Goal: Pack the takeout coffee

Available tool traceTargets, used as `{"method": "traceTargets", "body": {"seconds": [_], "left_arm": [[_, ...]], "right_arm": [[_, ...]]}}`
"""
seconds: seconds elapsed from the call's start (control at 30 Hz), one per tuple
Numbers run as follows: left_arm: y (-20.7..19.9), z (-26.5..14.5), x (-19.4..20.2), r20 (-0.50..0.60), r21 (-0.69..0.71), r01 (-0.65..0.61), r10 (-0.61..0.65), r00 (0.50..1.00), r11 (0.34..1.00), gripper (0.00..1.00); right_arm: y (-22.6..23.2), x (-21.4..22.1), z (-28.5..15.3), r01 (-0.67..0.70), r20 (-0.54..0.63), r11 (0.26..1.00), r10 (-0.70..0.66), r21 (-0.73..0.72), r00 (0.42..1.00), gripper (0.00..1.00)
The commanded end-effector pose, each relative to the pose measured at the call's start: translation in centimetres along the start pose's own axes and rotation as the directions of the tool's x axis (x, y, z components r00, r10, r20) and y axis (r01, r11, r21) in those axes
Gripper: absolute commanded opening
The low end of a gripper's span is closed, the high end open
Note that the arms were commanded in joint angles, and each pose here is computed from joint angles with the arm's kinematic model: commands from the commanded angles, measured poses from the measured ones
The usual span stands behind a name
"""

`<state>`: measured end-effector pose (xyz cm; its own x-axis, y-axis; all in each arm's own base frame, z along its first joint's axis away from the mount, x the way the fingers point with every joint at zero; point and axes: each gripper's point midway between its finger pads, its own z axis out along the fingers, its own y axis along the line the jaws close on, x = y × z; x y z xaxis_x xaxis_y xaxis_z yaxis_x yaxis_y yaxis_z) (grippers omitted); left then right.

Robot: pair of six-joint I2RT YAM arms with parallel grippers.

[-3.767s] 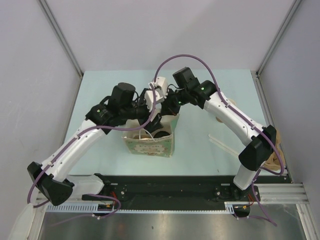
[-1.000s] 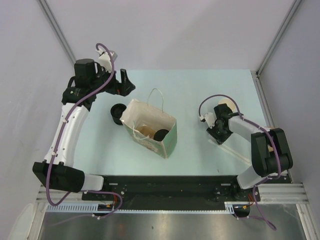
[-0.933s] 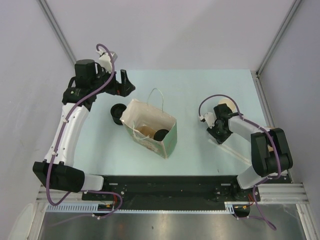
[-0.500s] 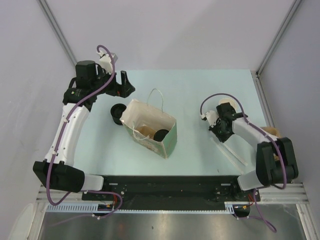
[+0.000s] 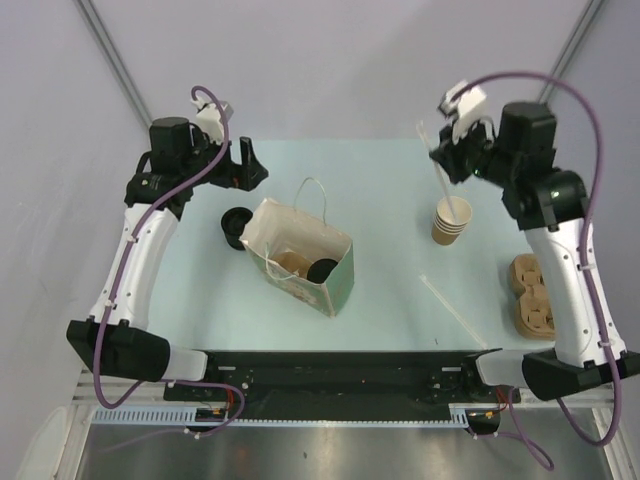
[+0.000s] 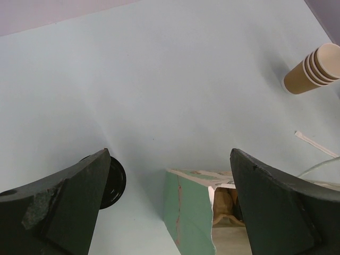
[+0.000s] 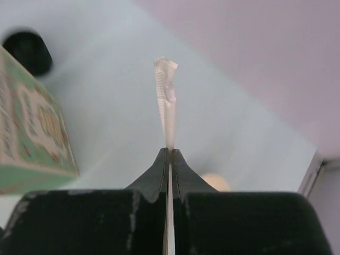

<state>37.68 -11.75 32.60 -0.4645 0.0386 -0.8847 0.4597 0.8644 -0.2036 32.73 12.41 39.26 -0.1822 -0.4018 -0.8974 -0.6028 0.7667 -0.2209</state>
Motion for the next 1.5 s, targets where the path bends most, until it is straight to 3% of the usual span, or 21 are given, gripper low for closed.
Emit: {"method": "traceTargets", "body": {"seconds": [0.0, 0.13, 0.3, 0.5, 0.57, 0.77, 0.83, 0.93, 1.07, 1.3, 1.47], "left_arm": [[0.5, -0.5, -2.9, 0.076, -0.021, -0.034, 0.036, 0.996, 0.999, 0.99], [0.6, -0.6, -3.4, 0.084, -0.027, -0.042, 0.044, 0.995, 0.999, 1.00], [1.2, -1.2, -4.2, 0.103, -0.055, -0.045, 0.051, 0.993, 0.997, 1.00], [1.4, -1.9, -3.6, 0.103, -0.069, -0.040, 0.046, 0.994, 0.997, 1.00], [1.7, -1.9, -3.3, 0.100, -0.076, -0.035, 0.042, 0.994, 0.997, 1.00], [1.9, -2.8, -3.1, 0.107, -0.083, -0.030, 0.039, 0.994, 0.996, 1.00], [2.0, -3.0, -2.7, 0.103, -0.085, -0.025, 0.034, 0.994, 0.996, 0.99], [2.4, -3.1, -2.5, 0.105, -0.093, -0.017, 0.027, 0.994, 0.996, 1.00], [2.6, -3.6, -2.4, 0.109, -0.093, -0.005, 0.015, 0.994, 0.996, 1.00], [2.8, -3.2, -1.8, 0.086, -0.085, 0.011, -0.004, 0.996, 0.996, 1.00], [2.7, -2.9, -1.7, 0.078, -0.071, 0.017, -0.012, 0.997, 0.997, 1.00]], "right_arm": [[1.3, -8.9, -0.7, -0.081, 0.193, 0.987, 0.106, -0.136, 0.975, 0.00], [4.0, -16.3, -2.9, -0.073, 0.370, 0.960, 0.173, -0.270, 0.913, 0.00], [11.8, -21.4, -4.3, -0.037, 0.420, 0.832, 0.317, -0.554, 0.850, 0.00], [18.8, -24.2, -3.0, 0.118, 0.477, 0.752, 0.280, -0.649, 0.833, 0.00], [21.4, -23.4, -1.6, 0.122, 0.437, 0.721, 0.268, -0.682, 0.858, 0.00], [24.9, -17.6, 4.3, 0.185, 0.367, 0.761, 0.075, -0.622, 0.927, 0.00], [25.5, -15.1, 6.4, 0.196, 0.350, 0.771, 0.036, -0.605, 0.936, 0.00], [24.9, -14.6, 7.3, 0.243, 0.424, 0.813, 0.005, -0.529, 0.906, 0.00], [25.2, -9.4, 10.8, 0.221, 0.321, 0.855, -0.067, -0.470, 0.945, 0.00], [26.4, -3.3, 12.7, 0.178, 0.186, 0.860, -0.099, -0.478, 0.978, 0.00], [26.5, -2.1, 13.7, 0.176, 0.159, 0.865, -0.114, -0.470, 0.981, 0.00]]}}
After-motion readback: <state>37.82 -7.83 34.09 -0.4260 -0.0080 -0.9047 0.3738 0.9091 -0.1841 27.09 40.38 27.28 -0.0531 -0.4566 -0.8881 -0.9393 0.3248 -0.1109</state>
